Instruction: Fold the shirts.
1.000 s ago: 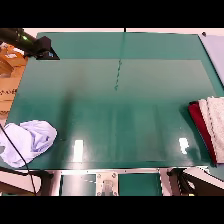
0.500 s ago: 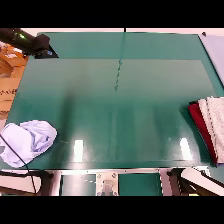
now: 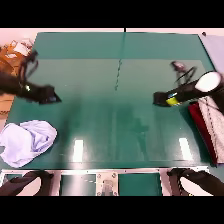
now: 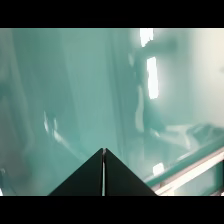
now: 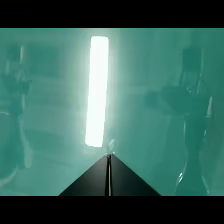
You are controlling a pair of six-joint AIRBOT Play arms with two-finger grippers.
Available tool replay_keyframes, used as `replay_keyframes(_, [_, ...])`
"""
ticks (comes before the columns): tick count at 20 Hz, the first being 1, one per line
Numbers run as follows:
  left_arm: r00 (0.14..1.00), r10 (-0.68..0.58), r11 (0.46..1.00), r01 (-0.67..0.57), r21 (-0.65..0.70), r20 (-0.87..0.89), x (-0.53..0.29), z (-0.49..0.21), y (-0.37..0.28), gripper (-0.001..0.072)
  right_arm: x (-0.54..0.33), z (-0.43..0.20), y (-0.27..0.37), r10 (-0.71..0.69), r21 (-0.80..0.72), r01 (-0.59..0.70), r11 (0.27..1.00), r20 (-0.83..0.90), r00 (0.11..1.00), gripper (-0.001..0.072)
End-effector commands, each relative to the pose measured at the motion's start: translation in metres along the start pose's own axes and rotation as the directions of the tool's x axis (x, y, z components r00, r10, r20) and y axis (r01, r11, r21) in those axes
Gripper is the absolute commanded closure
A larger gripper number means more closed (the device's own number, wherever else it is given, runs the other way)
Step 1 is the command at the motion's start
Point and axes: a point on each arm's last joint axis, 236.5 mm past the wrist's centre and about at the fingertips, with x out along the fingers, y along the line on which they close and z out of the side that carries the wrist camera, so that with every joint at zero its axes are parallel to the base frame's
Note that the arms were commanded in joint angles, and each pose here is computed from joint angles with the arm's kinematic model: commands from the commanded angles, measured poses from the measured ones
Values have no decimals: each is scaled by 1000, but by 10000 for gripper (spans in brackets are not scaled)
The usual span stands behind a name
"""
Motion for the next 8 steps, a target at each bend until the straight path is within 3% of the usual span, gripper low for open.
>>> replay_keyframes(1, [999,0,999,-2,-40,-50,25,-49,12,688,27,-33,46,42,-124,-46,991,-41,998,701])
replay_keyframes(8, [999,3,999,-4,-41,-37,25,-46,13,688,28,-41,62,67,-151,-75,986,-59,996,701])
